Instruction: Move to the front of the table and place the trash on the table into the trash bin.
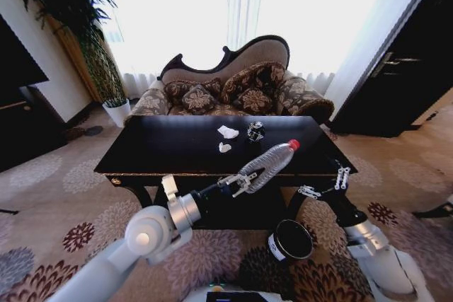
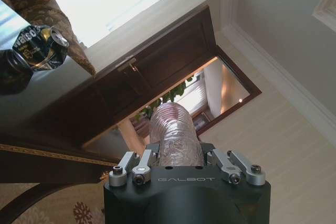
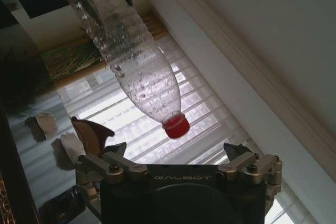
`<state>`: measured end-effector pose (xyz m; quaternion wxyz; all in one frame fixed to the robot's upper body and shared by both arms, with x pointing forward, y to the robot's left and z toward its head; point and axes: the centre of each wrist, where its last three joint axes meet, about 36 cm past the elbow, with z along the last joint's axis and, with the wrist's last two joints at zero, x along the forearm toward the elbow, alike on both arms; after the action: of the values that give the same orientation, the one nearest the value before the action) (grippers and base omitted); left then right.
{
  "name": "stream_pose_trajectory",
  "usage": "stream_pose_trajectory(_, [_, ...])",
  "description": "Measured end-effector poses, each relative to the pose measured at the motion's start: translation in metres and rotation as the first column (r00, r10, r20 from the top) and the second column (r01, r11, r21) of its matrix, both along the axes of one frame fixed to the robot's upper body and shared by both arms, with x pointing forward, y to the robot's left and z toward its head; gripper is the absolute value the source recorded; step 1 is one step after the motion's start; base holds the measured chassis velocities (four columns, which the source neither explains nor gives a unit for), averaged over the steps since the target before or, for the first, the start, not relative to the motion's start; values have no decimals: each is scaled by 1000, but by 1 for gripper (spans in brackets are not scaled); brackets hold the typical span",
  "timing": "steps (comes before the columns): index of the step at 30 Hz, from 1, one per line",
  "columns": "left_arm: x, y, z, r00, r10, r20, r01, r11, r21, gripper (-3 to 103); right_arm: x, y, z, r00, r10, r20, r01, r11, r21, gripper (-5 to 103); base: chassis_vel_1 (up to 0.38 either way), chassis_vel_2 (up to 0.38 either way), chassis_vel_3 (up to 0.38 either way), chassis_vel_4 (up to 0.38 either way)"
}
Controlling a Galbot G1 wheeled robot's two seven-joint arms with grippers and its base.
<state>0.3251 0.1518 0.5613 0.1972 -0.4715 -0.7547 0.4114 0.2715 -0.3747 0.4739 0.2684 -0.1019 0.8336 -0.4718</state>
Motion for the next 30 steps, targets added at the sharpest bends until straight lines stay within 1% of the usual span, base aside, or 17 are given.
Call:
stream_pose_trajectory(2, [-1, -5, 0, 1000, -7, -4, 7, 1000, -19, 36, -5, 9, 4, 1000, 19, 7, -19, 1000, 7, 100, 0, 0, 0, 0])
stream_pose_trajectory(4, [-2, -7, -1, 1000, -8, -9, 8, 1000, -22, 36, -6, 12, 5, 1000, 24, 9, -24, 1000, 10, 100, 0, 0, 0, 0])
stream_pose_trajectory(8, [-5, -11, -11, 999, -1, -44, 0, 1000, -31, 36, -12, 23, 11, 999, 40, 24, -40, 999, 17, 100, 0, 0, 0, 0])
stream_pose_trajectory(12, [-9, -15, -14, 999, -7, -54, 5, 999, -37, 36, -14, 29, 11, 998, 53, 24, -54, 999, 10, 100, 0, 0, 0, 0])
stream_pose_trajectory(20, [-17, -26, -17, 997, -46, -69, 43, 998, -39, 36, -13, 37, 9, 997, 74, 25, -74, 997, -18, 100, 0, 0, 0, 0])
stream_pose_trajectory(30, [-23, -37, -23, 993, -80, -83, 77, 996, -36, 36, -14, 41, 12, 996, 84, 29, -83, 996, -20, 100, 0, 0, 0, 0])
